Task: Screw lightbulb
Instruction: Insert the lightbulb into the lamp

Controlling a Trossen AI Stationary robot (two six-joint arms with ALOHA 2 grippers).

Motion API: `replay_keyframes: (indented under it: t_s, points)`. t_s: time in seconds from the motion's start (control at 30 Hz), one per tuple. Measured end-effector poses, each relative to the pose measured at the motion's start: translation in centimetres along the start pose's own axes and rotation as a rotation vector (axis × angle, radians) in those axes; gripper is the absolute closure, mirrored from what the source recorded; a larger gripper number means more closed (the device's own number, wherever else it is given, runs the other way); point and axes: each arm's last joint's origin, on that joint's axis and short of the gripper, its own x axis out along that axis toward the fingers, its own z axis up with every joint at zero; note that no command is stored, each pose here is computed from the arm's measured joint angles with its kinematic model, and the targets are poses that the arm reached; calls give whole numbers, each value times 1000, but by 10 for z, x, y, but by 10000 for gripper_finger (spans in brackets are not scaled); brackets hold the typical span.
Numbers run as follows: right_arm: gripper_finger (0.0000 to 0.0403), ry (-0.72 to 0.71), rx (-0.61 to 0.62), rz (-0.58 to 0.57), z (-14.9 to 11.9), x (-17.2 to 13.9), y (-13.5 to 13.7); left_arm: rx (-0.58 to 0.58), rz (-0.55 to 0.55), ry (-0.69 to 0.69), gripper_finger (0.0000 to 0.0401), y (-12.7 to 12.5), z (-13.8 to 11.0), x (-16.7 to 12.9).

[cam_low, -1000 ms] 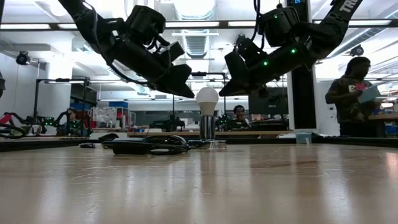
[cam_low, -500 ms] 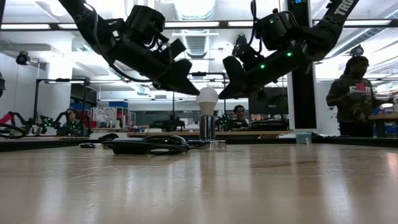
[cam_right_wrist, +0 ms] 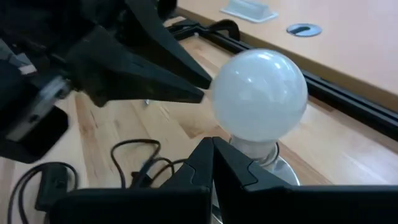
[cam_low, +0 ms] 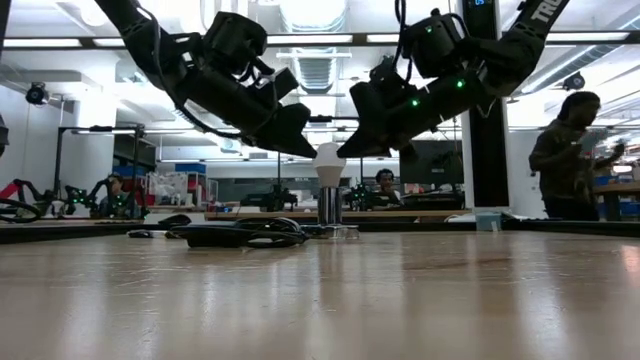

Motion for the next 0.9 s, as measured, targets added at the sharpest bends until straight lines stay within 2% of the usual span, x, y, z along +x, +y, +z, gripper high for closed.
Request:
replay_keyframes:
  t_s: [0.13,0.3,0.43,0.63,0.9]
  points:
    - [403,15,-8,-20,0,-2,1,7,7,30,360,1,-2,-2]
    - [403,56,-52,-155,2,-10,-7,7,9,66,360,2,0,-10]
    - [403,44,-42,-206,9,-10,-20,4,7,61,360,3,2,-11]
    - [403,52,1,-159,19,0,-36,14,16,51,360,6,3,-10]
    - [403,37,-3,-106,28,2,-36,27,22,5,360,7,8,-10]
